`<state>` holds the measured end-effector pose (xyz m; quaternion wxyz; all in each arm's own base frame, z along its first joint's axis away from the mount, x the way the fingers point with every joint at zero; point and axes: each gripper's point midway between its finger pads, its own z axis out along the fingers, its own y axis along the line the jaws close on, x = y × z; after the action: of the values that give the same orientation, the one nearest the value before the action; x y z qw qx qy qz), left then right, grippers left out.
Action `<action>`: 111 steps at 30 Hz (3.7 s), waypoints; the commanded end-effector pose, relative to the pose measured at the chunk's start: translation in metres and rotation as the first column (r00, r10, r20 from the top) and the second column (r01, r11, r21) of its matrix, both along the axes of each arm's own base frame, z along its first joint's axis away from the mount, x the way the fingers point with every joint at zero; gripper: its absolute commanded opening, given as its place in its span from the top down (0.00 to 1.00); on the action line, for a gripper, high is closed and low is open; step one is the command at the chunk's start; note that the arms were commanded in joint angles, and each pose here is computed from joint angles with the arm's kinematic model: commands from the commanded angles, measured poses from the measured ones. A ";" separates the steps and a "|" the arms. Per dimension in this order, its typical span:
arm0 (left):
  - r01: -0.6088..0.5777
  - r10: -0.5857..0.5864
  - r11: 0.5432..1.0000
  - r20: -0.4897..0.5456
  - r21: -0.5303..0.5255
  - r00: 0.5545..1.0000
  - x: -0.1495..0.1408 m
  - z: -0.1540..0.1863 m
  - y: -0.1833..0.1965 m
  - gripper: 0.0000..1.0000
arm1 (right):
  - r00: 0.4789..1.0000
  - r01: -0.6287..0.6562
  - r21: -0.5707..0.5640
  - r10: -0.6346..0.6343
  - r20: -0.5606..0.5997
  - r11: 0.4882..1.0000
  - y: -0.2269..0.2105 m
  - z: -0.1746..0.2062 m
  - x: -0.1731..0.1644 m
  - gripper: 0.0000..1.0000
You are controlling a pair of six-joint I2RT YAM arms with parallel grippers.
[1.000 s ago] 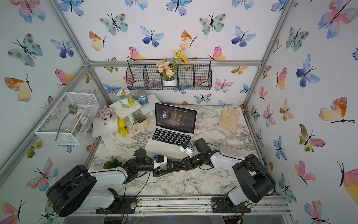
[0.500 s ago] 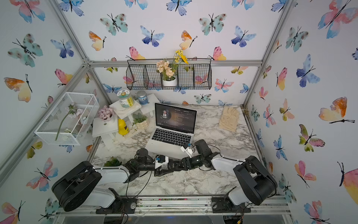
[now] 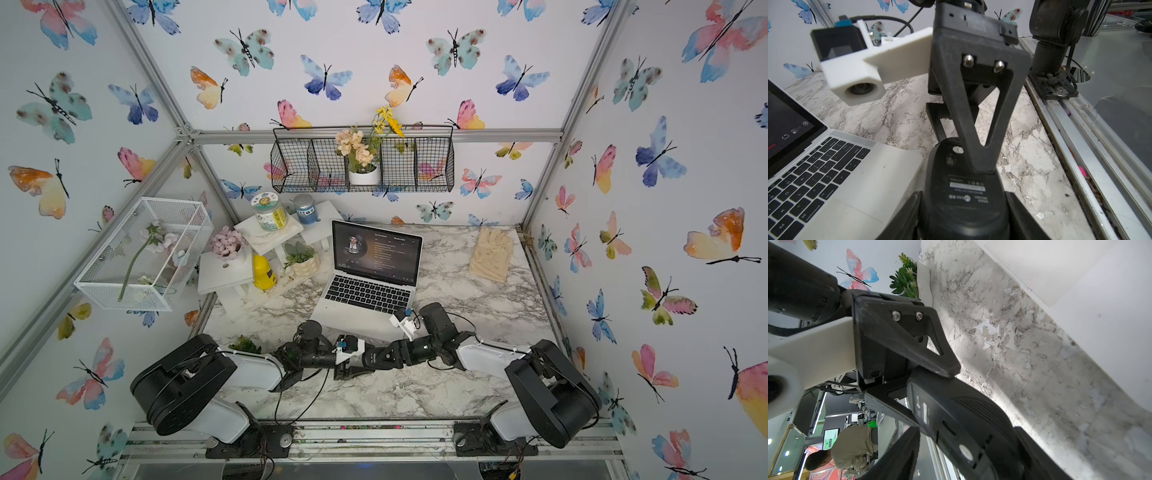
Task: Remove the wireless mouse receiver from the laptop
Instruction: Close the lid on the mouse.
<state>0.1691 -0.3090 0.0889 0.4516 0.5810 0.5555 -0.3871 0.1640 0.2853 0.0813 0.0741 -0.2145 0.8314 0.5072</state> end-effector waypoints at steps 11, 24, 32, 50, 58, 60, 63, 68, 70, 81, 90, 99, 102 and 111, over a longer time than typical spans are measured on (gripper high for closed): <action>-0.003 0.003 0.997 0.003 -0.080 1.000 0.001 0.022 0.004 1.00 | 0.998 -0.047 0.172 0.039 0.050 0.984 0.006 0.038 -0.010 0.25; 0.016 -0.011 0.984 0.027 -0.175 1.000 -0.002 0.049 0.008 1.00 | 0.999 -0.044 0.221 0.037 0.035 0.974 0.008 0.041 -0.008 0.19; 0.037 -0.034 0.980 0.022 -0.193 0.999 -0.006 0.054 0.008 1.00 | 0.998 -0.044 0.296 0.031 0.051 0.954 0.014 0.058 -0.003 0.28; 0.017 -0.016 0.982 0.002 -0.190 1.000 -0.002 0.054 0.007 0.60 | 0.998 -0.011 0.280 -0.006 0.061 0.960 0.013 0.055 0.004 0.78; 0.040 -0.041 0.977 0.002 -0.208 0.999 -0.003 0.065 0.005 0.79 | 0.995 0.007 0.200 -0.026 0.096 0.980 0.010 0.049 0.010 0.82; 0.049 -0.057 0.978 -0.029 -0.205 0.998 -0.001 0.069 0.000 0.88 | 0.996 0.014 0.200 -0.032 0.087 0.980 0.010 0.047 0.010 0.82; 0.074 -0.092 0.982 -0.102 -0.174 0.990 0.004 0.072 -0.012 0.86 | 0.997 0.006 0.239 -0.024 0.069 0.971 0.012 0.052 0.008 0.84; 0.059 -0.070 0.984 -0.058 -0.170 0.996 0.002 0.068 -0.014 0.48 | 0.999 -0.032 0.292 0.022 0.038 0.956 0.014 0.062 -0.002 0.87; 0.059 -0.068 0.986 -0.052 -0.154 0.996 0.002 0.064 -0.013 0.49 | 0.999 -0.032 0.288 0.023 0.034 0.957 0.012 0.061 -0.003 0.87; 0.100 -0.107 0.987 -0.051 -0.124 0.993 -0.006 0.056 -0.020 0.46 | 0.999 -0.039 0.297 0.044 -0.010 0.954 0.013 0.059 -0.007 0.88; 0.156 -0.164 0.983 -0.079 -0.096 0.983 -0.013 0.047 -0.025 0.67 | 0.999 -0.032 0.303 0.042 -0.027 0.952 0.014 0.059 -0.007 0.87; 0.197 -0.201 0.980 -0.116 -0.042 0.973 -0.014 0.034 -0.027 0.99 | 0.999 -0.036 0.277 0.043 -0.020 0.960 0.014 0.060 -0.005 0.47; 0.195 -0.198 0.980 -0.117 -0.031 0.973 -0.013 0.033 -0.027 0.98 | 0.999 -0.034 0.267 0.039 -0.011 0.963 0.013 0.061 -0.004 0.39; 0.146 -0.146 0.989 -0.099 -0.010 0.984 -0.007 0.031 -0.024 0.92 | 1.000 -0.019 0.225 0.017 0.010 0.974 0.006 0.060 -0.006 0.54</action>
<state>0.1596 -0.3365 0.1266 0.3989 0.6022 0.5140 -0.4627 0.1578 0.2910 0.1285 0.0776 -0.1930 0.7756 0.5959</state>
